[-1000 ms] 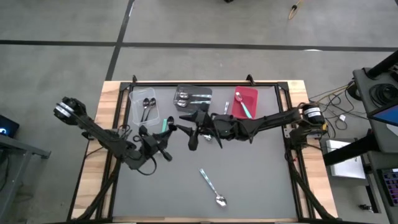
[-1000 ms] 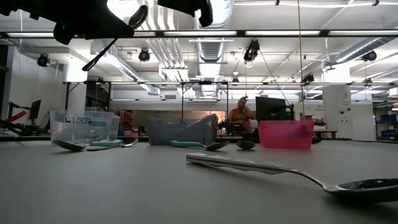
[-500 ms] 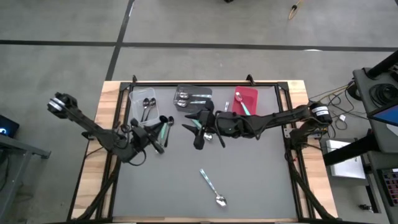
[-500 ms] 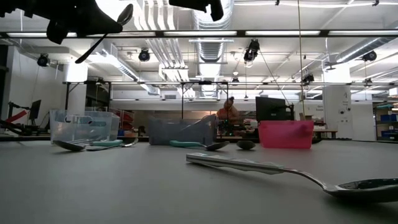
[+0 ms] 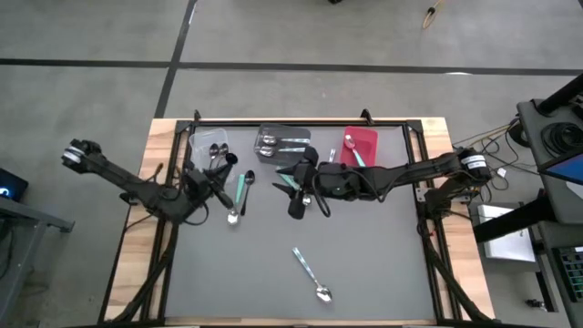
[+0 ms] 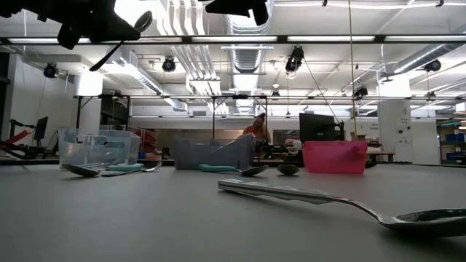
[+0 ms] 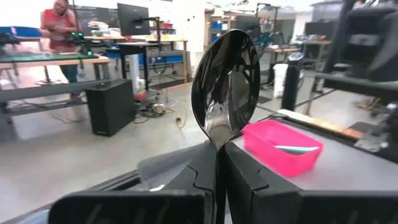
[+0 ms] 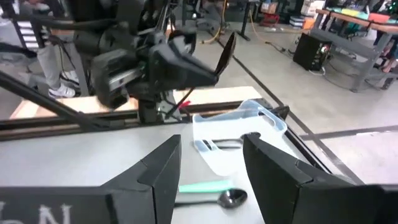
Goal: Sort silverware by color (type)
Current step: Put the bottom black spoon into the transparent bin
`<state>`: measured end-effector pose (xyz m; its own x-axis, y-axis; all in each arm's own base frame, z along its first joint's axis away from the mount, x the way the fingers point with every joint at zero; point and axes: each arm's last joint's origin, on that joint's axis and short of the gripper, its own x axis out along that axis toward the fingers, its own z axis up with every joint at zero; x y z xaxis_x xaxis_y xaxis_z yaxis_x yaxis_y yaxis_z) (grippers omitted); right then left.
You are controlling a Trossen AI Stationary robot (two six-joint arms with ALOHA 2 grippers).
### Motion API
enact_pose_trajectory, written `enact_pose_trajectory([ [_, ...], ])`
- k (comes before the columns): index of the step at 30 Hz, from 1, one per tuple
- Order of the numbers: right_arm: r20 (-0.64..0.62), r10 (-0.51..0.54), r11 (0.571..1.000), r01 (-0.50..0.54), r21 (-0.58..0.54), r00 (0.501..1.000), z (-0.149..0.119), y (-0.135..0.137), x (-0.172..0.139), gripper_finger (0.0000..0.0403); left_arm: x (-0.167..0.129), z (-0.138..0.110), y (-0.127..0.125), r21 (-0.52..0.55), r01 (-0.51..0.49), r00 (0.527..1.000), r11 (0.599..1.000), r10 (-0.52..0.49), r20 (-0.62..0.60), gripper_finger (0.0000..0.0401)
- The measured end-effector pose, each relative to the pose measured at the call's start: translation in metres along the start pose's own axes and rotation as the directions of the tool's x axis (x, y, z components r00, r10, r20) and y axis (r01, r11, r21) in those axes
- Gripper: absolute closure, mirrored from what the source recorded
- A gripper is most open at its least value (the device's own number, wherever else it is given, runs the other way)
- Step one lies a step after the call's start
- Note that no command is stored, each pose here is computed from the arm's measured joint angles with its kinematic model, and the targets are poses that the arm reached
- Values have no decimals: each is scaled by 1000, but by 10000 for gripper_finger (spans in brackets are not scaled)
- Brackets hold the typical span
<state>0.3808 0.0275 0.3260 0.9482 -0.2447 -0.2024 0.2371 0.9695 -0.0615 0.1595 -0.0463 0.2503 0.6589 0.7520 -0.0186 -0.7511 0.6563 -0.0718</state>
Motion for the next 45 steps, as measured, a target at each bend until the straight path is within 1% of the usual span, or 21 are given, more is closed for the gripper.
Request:
enact_pose_trajectory([
  [3,-32,-1,1000,0,-11,999,1,-2,-6,242,5,5,13,38,-42,999,998,42,-11,401],
  [8,-65,-1,1000,1,-1,998,2,-4,-12,245,16,20,37,65,-100,993,993,103,-54,401],
  [10,-75,-1,1000,1,0,997,1,-4,-13,245,22,25,47,56,-103,989,993,108,-105,401],
  [12,-89,-2,1000,2,0,996,0,-4,-13,243,28,30,60,14,-124,975,992,124,-184,401],
  [14,-94,-2,1000,2,1,996,-1,-4,-13,243,32,32,75,-11,-180,939,984,169,-299,401],
  [17,-105,-3,1000,4,11,994,-2,-4,-13,246,35,33,95,-7,-283,854,959,249,-456,401],
  [19,-110,-3,1000,4,9,994,-2,-4,-13,247,37,34,104,-4,-312,810,950,264,-524,401],
  [20,-110,-3,1000,4,9,994,-2,-4,-13,247,39,34,107,-10,-310,797,951,255,-547,401],
  [23,-111,-3,1000,4,8,994,-3,-4,-13,248,44,34,113,-7,-304,773,952,243,-586,401],
  [26,-119,-3,1000,4,5,993,-3,-4,-13,248,48,31,118,1,-330,754,944,264,-602,401],
  [30,-151,-5,1000,4,-6,989,-7,-5,-13,248,54,20,121,28,-366,709,930,298,-639,401],
  [33,-162,-6,1000,4,-11,987,-10,-4,-13,248,59,11,121,23,-381,676,924,295,-675,401],
  [35,-167,-6,1000,3,-16,986,-12,-4,-13,248,63,6,120,30,-387,662,922,300,-687,401],
  [39,-171,-6,1000,2,-27,985,-14,-4,-12,248,74,-4,118,34,-394,652,918,306,-693,401],
  [45,-204,-9,996,-9,-86,979,-18,-4,-13,248,84,-18,120,89,-419,591,904,346,-728,401],
])
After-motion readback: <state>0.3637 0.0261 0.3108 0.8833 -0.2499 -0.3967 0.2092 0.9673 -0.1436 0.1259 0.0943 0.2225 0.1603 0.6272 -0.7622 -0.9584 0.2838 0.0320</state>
